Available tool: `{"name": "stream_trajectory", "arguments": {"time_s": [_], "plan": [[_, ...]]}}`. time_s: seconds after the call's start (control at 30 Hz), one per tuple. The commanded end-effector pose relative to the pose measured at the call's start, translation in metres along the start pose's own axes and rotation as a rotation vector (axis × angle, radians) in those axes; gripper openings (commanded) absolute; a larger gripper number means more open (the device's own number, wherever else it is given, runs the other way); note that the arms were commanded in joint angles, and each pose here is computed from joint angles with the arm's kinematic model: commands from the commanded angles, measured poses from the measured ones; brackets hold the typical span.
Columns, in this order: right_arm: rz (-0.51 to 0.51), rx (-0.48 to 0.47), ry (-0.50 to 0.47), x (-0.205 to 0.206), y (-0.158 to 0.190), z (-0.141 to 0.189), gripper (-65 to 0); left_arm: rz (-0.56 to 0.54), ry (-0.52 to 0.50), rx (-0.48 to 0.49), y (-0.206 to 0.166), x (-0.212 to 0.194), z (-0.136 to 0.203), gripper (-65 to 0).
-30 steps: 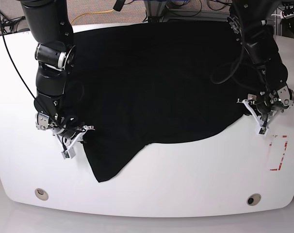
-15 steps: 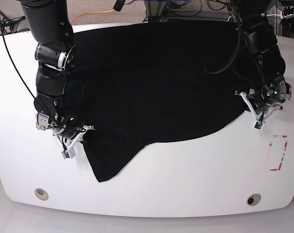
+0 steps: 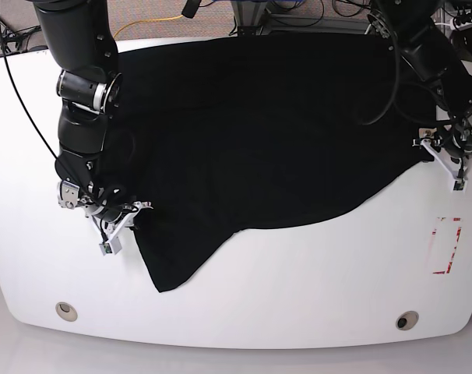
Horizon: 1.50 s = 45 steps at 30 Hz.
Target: Fold the T-shirt properly
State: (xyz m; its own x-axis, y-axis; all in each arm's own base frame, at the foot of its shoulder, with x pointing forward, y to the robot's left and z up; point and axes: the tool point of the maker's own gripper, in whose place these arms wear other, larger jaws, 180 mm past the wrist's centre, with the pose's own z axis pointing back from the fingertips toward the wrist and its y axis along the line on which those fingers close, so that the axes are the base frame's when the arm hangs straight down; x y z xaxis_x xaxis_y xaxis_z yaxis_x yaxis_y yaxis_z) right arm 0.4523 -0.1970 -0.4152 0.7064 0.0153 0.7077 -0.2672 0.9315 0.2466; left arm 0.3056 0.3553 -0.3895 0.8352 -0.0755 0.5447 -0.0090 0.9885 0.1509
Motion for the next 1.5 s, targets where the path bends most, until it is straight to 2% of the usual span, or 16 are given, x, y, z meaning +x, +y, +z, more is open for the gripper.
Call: {"name": "stream_trajectory", "arguments": {"time_s": [0.0,0.13,0.23,0.3,0.4,0.47,0.5,0.67,0.77,0.87,1.07,1.2,1.33,1.4,1.47], "plan": [[0.020,-0.008,-0.039,0.022,-0.005,0.006,-58.0,0.027,-0.067,-0.031,-0.003,0.017,0.001,-20.4],[0.020,-0.008,-0.039,0.022,-0.005,0.006,-58.0,0.056,-0.033,-0.085,-0.008,-0.003,-0.007,-20.4],[0.020,-0.008,-0.039,0.022,-0.005,0.006,-58.0,0.046,-0.043,-0.134,-0.022,0.000,-0.011,-21.4],[0.020,-0.008,-0.039,0.022,-0.005,0.006,-58.0,0.036,-0.057,-0.161,-0.030,0.005,-0.012,-28.5],[0.020,-0.008,-0.037,0.022,-0.005,0.006,-58.0,0.050,-0.064,-0.173,-0.032,0.002,-0.011,-51.1],[0.020,-0.008,-0.037,0.022,-0.005,0.006,-58.0,0.047,-0.071,-0.174,-0.033,0.006,-0.011,-62.1],[0.020,-0.008,-0.037,0.022,-0.005,0.006,-58.0,0.042,-0.077,-0.172,-0.033,0.008,-0.010,-63.7],[0.020,-0.008,-0.036,0.021,-0.005,0.005,-58.0,-0.023,-0.204,-0.102,-0.024,0.041,0.018,-60.4],[0.019,-0.008,-0.035,0.020,-0.005,0.005,-58.0,-0.064,-0.265,-0.085,-0.034,0.050,0.034,-60.3],[0.019,-0.008,-0.035,0.020,-0.005,0.005,-58.0,-0.166,-0.321,-0.072,-0.048,0.068,0.053,-60.3],[0.012,-0.008,-0.017,0.009,-0.005,0.005,-58.0,-0.309,-0.360,-0.078,-0.078,0.070,0.076,-60.0],[0.011,-0.008,-0.013,0.006,-0.005,0.004,-58.0,-0.425,-0.330,-0.132,-0.107,0.056,0.078,-60.0],[0.010,-0.006,-0.012,0.005,-0.004,0.004,-58.0,-0.468,-0.296,-0.189,-0.130,0.040,0.074,-59.7],[0.010,-0.006,-0.012,0.005,-0.004,0.004,-58.0,-0.468,-0.289,-0.191,-0.130,0.037,0.073,-56.0],[0.010,-0.006,-0.012,0.005,-0.004,0.004,-58.0,-0.465,-0.286,-0.188,-0.128,0.036,0.073,-45.7]]}}
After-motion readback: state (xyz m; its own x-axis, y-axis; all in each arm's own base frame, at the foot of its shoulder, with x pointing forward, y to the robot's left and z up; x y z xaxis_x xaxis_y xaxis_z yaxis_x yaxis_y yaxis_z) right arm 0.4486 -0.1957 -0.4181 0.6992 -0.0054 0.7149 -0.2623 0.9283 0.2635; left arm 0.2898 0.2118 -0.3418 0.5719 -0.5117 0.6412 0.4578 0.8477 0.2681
